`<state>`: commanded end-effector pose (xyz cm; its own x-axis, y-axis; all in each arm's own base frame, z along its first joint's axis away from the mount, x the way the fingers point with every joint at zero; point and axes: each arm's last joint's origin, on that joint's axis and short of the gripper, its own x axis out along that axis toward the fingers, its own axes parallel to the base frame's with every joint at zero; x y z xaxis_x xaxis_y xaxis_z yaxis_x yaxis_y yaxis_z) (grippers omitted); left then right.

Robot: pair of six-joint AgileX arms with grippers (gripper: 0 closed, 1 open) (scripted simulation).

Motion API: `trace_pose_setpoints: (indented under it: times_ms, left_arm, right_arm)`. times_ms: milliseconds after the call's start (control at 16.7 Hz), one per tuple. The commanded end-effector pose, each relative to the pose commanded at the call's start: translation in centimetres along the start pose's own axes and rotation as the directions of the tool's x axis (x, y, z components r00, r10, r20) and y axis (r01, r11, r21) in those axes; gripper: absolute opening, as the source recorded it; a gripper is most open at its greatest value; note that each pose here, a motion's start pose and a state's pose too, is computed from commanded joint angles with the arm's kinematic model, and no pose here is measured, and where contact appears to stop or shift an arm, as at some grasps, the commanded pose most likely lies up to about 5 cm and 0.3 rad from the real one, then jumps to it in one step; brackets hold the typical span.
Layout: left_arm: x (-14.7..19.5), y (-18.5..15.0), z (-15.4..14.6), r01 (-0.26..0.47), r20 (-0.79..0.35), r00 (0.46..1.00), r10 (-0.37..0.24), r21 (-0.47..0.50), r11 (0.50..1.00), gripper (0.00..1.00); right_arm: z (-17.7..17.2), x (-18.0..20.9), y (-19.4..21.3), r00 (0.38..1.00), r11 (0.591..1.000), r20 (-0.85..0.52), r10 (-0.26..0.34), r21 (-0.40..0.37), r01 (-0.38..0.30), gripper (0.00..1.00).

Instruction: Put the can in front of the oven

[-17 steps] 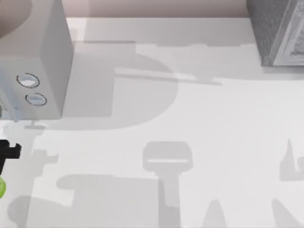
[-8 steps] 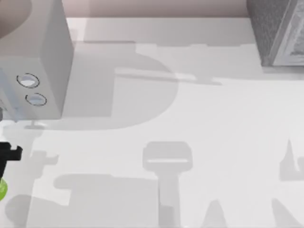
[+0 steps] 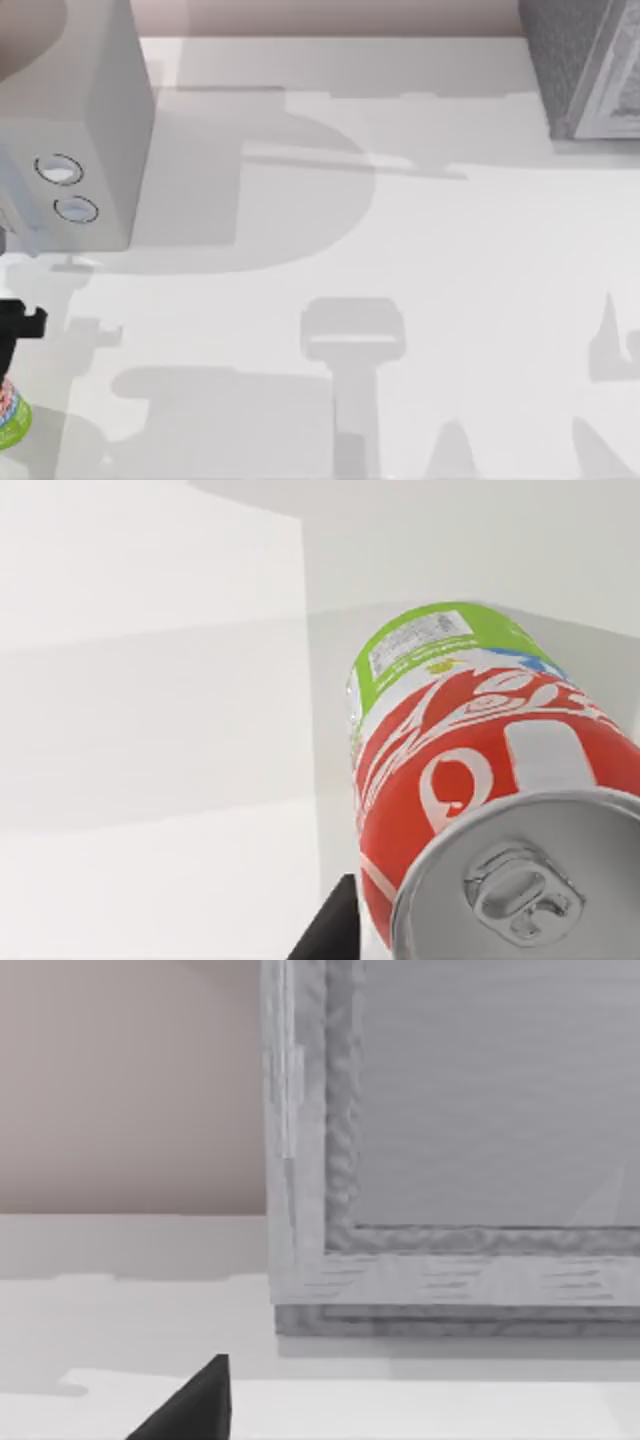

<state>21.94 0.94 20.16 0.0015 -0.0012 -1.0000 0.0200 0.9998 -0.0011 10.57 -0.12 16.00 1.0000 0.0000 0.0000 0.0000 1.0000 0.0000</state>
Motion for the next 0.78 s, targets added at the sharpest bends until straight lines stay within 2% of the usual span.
trace_pose_setpoints:
  times_ms: [180, 240, 780]
  left_arm:
    - [0.0, 0.0, 0.0, 0.0, 0.0, 1.0, 0.0, 0.0, 1.0, 0.98]
    - [0.0, 0.0, 0.0, 0.0, 0.0, 1.0, 0.0, 0.0, 1.0, 1.0]
    - [-0.09, 0.0, 0.03, 0.0, 0.0, 1.0, 0.0, 0.0, 1.0, 1.0]
  right_arm:
    - [0.0, 0.0, 0.0, 1.0, 1.0, 0.0, 0.0, 0.0, 0.0, 1.0]
    - [0.0, 0.0, 0.0, 1.0, 1.0, 0.0, 0.0, 0.0, 0.0, 1.0]
    - [0.0, 0.0, 0.0, 1.0, 1.0, 0.0, 0.0, 0.0, 0.0, 1.0]
